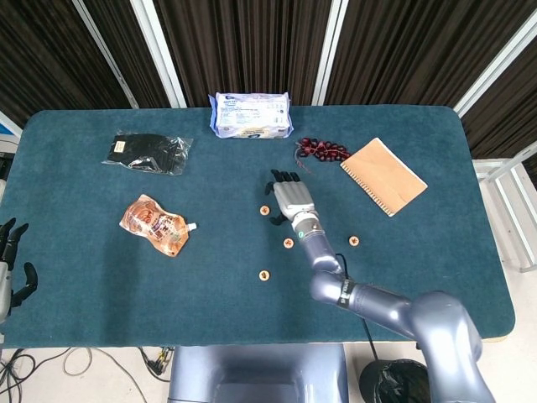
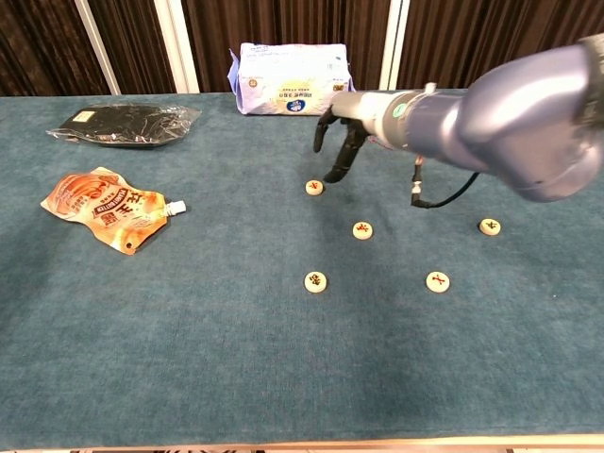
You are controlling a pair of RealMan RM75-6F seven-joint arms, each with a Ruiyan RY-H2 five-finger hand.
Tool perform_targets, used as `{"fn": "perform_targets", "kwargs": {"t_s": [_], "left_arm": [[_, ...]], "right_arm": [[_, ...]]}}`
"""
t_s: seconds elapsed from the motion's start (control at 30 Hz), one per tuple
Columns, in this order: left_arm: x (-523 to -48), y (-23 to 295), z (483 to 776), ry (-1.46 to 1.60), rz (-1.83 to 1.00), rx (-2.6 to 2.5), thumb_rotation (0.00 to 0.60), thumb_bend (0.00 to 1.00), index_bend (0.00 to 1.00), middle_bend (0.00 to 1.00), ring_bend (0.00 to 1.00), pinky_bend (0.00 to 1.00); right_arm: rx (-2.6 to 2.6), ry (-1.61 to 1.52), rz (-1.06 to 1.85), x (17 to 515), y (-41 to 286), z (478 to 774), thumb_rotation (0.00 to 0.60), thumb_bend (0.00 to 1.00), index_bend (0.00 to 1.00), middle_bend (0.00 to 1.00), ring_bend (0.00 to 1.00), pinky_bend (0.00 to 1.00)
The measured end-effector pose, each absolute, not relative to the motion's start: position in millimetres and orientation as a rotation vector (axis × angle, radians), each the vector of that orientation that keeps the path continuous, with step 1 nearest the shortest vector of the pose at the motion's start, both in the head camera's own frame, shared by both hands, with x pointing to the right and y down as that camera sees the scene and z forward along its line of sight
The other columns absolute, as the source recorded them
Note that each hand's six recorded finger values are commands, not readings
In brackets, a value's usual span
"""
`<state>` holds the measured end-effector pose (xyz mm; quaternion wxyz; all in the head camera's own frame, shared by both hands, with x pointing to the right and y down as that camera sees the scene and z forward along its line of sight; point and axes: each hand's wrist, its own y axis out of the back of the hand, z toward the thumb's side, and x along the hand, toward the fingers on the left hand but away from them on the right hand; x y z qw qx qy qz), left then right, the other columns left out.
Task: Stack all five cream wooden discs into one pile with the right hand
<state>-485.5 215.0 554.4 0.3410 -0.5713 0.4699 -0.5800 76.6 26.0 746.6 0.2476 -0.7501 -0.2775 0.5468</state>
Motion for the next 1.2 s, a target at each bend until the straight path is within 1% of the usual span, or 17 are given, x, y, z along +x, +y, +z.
{"fn": "perform_targets", "kwargs": {"t_s": [0.13,0.47,0.87,1.2], "left_arm": [[-486.9,214.5,554.4,1.236,-1.513,-1.487,0.600,0.62,0.12,0.00,0.00,0.00],[-485.9,214.4,554.1,1.233,-1.508,-1.489,0.600,0.62,0.12,0.00,0.00,0.00],[-485.3,214.3,553.8,1.234,-1.506,-1.487,0.600,0.62,0.12,0.00,0.00,0.00],[-485.4,214.1,553.8,1.234,-1.505,-1.488,0.600,0.62,0.12,0.00,0.00,0.00]], "right_arm": [[-2.037,-0.742,1.488,67.5,29.0,752.2,0.600,0.33,0.38,0.00,0.00,0.00],[-2.036,-0.744,1.516,64.7,34.3,768.6,0.600,0.39,0.43,0.00,0.00,0.00],[-2.045,-0.759,1.513,59.1,33.4,776.2,0.600,0.41,0.43,0.00,0.00,0.00],[-2.016,-0.722,1.520,55.1,33.0,781.8,0.600,0.41,0.43,0.00,0.00,0.00]]}}
